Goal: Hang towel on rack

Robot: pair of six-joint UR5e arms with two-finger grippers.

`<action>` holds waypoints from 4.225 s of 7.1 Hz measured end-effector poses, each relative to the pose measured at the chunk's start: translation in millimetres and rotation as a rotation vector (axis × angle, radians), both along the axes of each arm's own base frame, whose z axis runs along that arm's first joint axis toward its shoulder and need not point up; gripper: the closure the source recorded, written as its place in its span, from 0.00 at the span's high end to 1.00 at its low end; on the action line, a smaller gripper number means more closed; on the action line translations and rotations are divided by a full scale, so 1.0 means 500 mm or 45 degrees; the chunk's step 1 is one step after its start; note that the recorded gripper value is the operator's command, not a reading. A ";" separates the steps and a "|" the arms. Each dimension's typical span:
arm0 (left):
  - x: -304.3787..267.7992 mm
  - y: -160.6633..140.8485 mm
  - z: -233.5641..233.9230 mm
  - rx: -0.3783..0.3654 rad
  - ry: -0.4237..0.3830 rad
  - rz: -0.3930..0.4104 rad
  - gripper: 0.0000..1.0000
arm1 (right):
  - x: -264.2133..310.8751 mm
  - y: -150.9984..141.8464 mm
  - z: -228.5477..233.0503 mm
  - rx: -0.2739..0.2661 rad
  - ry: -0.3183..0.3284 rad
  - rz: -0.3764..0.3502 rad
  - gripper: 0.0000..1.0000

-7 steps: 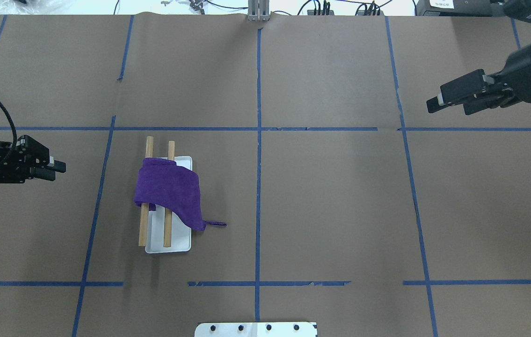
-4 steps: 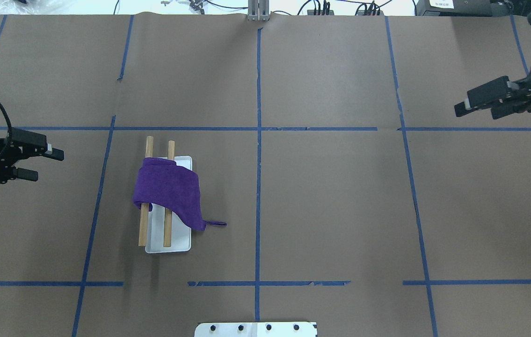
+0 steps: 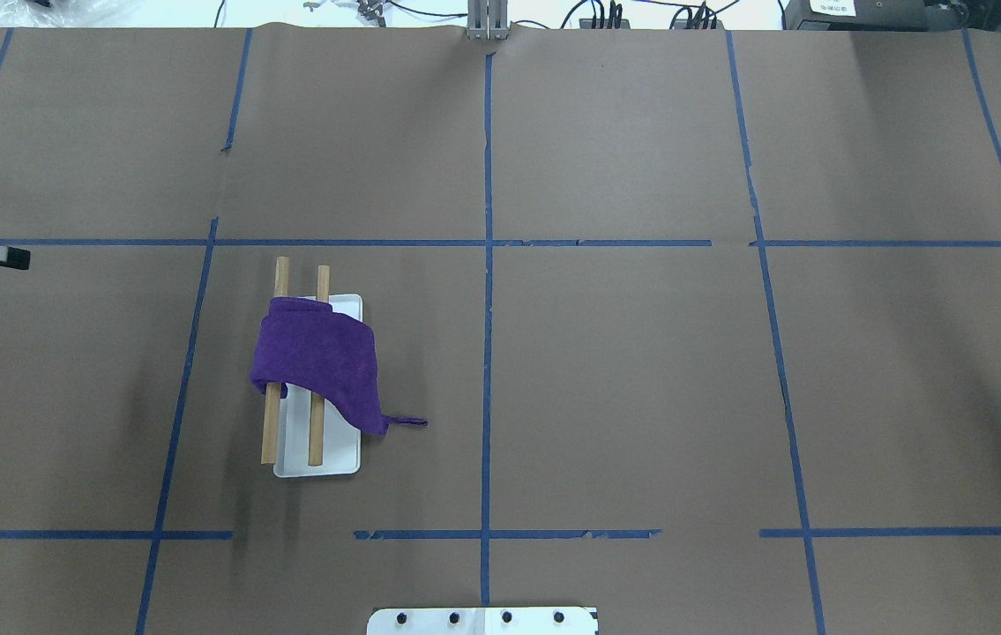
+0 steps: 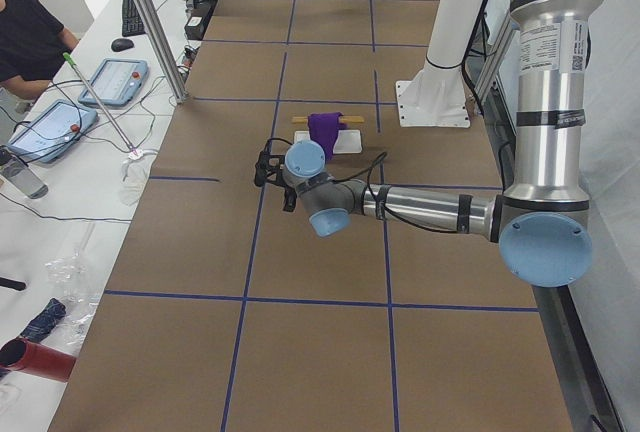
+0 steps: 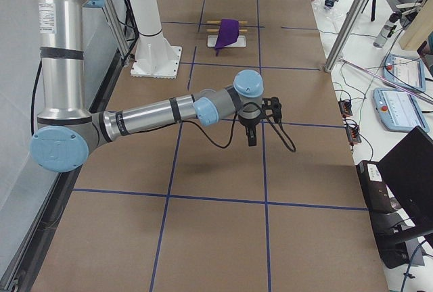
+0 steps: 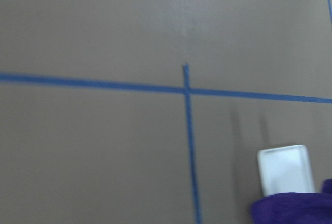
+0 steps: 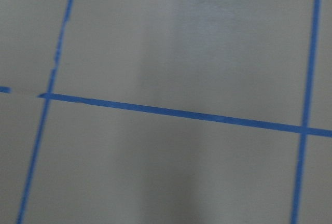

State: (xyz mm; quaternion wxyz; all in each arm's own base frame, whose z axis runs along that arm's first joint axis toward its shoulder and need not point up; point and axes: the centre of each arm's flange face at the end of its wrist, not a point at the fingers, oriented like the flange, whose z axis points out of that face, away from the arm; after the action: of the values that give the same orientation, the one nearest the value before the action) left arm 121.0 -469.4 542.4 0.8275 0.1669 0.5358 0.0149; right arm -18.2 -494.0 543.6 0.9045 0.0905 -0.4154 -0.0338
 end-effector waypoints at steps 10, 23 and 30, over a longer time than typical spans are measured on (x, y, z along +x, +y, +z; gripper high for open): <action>-0.380 -0.008 0.135 -0.479 -0.431 0.082 1.00 | 0.125 -0.015 0.227 -0.020 0.165 -0.151 1.00; -0.346 -0.045 0.100 -0.291 -0.447 0.099 1.00 | 0.125 -0.025 0.191 -0.020 0.115 -0.139 1.00; -0.343 -0.027 0.089 -0.331 -0.452 0.114 1.00 | 0.095 -0.021 0.157 -0.091 0.116 -0.176 1.00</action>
State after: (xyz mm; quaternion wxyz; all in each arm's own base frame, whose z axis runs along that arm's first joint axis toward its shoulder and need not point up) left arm -50.5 -482.9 586.8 0.9219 0.0297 0.3860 0.0116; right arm 29.2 -504.6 622.0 0.9206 0.0277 -0.3800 -0.0854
